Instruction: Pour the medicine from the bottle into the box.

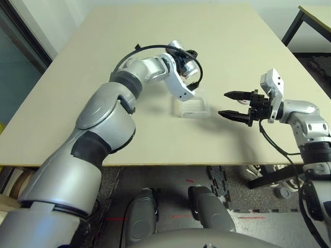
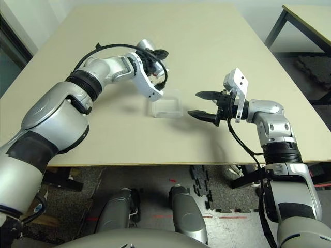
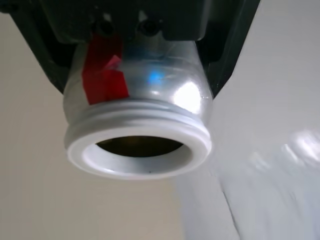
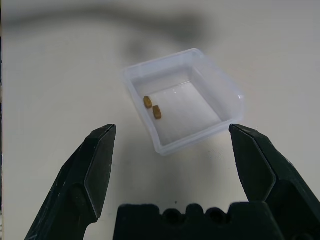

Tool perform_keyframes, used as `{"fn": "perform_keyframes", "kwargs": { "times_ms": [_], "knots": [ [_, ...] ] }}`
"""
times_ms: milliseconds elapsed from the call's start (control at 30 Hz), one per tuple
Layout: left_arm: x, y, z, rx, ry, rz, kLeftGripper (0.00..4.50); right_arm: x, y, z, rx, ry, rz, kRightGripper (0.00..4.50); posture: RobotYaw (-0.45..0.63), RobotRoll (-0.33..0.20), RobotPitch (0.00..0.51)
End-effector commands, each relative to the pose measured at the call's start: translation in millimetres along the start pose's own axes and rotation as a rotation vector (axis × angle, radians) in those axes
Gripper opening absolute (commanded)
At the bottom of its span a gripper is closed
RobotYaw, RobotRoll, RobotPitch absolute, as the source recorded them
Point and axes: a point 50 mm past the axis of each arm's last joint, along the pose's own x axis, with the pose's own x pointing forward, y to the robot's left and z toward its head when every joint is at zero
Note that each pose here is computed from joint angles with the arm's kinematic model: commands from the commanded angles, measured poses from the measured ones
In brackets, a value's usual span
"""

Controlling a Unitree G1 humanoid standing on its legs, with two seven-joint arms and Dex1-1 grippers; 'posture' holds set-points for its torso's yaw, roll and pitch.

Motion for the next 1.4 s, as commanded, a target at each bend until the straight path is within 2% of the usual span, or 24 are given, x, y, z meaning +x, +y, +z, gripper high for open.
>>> {"fn": "perform_keyframes", "kwargs": {
  "times_ms": [33, 167, 267, 500, 600, 967, 1400],
  "knots": [
    [-3.8, -2.2, -7.2, -0.389, -0.028, -0.025, 2.81, -2.3, 0.6, -4.8, 0.000, 0.031, 0.006, 4.50, -0.19, 0.000, 0.088],
    [-7.7, -7.3, -16.8, -0.758, -0.060, 0.004, 2.81, -1.2, 2.2, -6.1, 0.001, 0.037, 0.018, 4.50, -0.18, 0.000, 0.091],
    [-10.6, -13.4, -22.3, -0.946, -0.090, 0.044, 2.81, -1.1, 3.4, -7.0, 0.000, 0.038, 0.019, 4.50, -0.19, 0.000, 0.095],
    [-20.9, -30.8, -42.8, -1.212, -0.055, 0.201, 2.81, -0.9, 4.6, -5.9, -0.003, 0.034, 0.016, 4.50, -0.19, 0.000, 0.104],
    [-25.6, -44.5, -49.8, -1.323, -0.044, 0.275, 2.81, -0.9, 4.8, -5.3, -0.005, 0.035, 0.016, 4.50, -0.19, 0.000, 0.106],
    [-34.3, -82.2, -50.3, -1.418, -0.063, 0.413, 2.81, -2.8, 5.0, -5.0, -0.006, 0.037, 0.005, 4.50, -0.20, 0.000, 0.111],
    [-39.0, -103.7, -48.0, -1.465, -0.067, 0.502, 2.81, -7.8, 5.9, -5.1, -0.006, 0.046, -0.002, 4.50, -0.23, 0.000, 0.108]
  ]
}}
